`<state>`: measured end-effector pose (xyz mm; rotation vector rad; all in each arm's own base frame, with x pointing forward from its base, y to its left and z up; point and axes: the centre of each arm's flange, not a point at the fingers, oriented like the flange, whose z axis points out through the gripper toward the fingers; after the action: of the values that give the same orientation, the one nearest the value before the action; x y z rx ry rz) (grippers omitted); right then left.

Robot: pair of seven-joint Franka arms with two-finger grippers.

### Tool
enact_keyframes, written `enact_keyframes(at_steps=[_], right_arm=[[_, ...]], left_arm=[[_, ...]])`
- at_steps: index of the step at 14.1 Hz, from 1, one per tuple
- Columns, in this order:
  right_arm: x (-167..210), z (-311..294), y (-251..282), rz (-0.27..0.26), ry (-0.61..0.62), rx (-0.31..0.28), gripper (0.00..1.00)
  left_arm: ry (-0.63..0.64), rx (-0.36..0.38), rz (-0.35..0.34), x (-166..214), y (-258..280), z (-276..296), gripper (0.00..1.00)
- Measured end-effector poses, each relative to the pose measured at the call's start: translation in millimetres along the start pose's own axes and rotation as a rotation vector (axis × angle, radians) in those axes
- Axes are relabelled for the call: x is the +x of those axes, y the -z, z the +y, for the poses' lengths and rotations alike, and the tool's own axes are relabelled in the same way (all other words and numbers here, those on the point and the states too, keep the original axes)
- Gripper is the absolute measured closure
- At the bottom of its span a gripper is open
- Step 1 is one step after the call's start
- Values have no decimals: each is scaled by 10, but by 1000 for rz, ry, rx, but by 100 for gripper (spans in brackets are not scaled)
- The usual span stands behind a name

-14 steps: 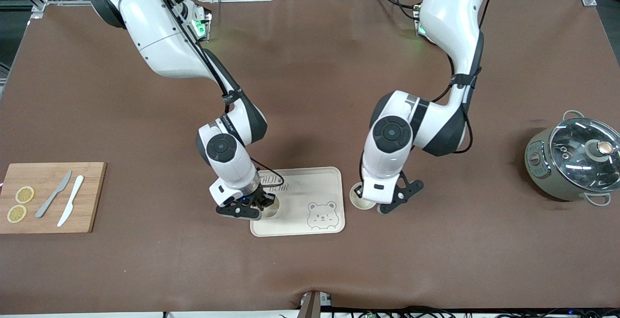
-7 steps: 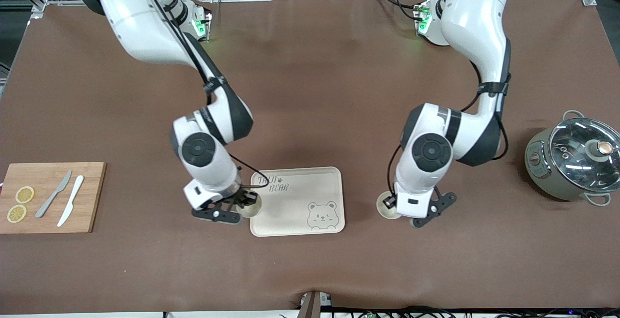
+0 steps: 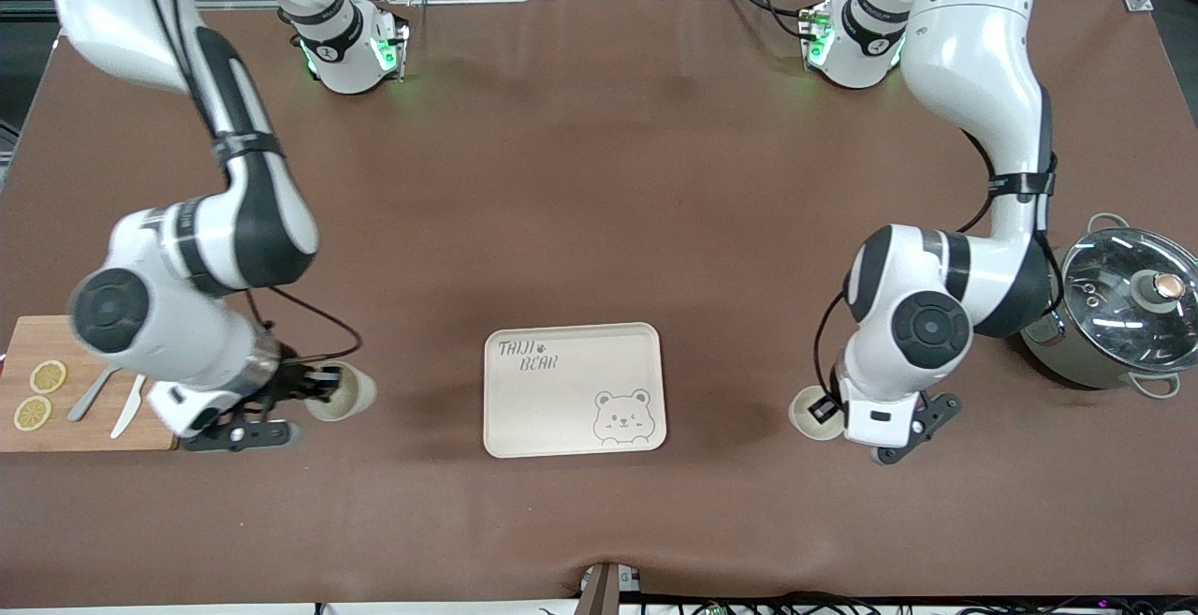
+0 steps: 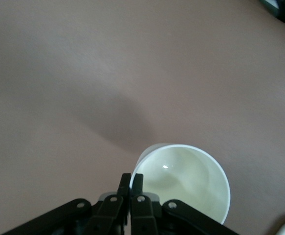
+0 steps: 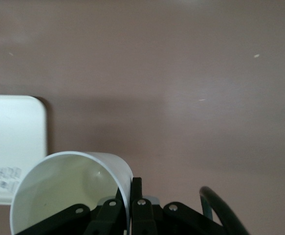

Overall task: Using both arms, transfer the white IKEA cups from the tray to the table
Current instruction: 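Carry the cups apart, right gripper toward the board, left toward the pot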

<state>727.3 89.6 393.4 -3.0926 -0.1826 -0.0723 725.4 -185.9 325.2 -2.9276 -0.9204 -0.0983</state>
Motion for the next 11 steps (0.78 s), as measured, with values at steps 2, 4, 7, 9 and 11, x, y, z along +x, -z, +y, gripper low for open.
enact_keyframes(at_steps=[2,4,7,9,11], right_arm=[[-34,529,-22,-8,61,-1,96],[-94,934,-71,-19,114,1,96],[-159,1273,-352,-14,171,45,96],[-178,1435,-674,9,211,65,96],[-191,1524,-981,21,221,67,96]], left_arm=[[-20,7,-5,224,-48,-212,96],[-51,13,-12,449,-102,-448,96],[-91,24,-25,730,-199,-790,96],[-99,29,-32,885,-248,-992,96],[-109,26,-28,1006,-331,-1165,96]])
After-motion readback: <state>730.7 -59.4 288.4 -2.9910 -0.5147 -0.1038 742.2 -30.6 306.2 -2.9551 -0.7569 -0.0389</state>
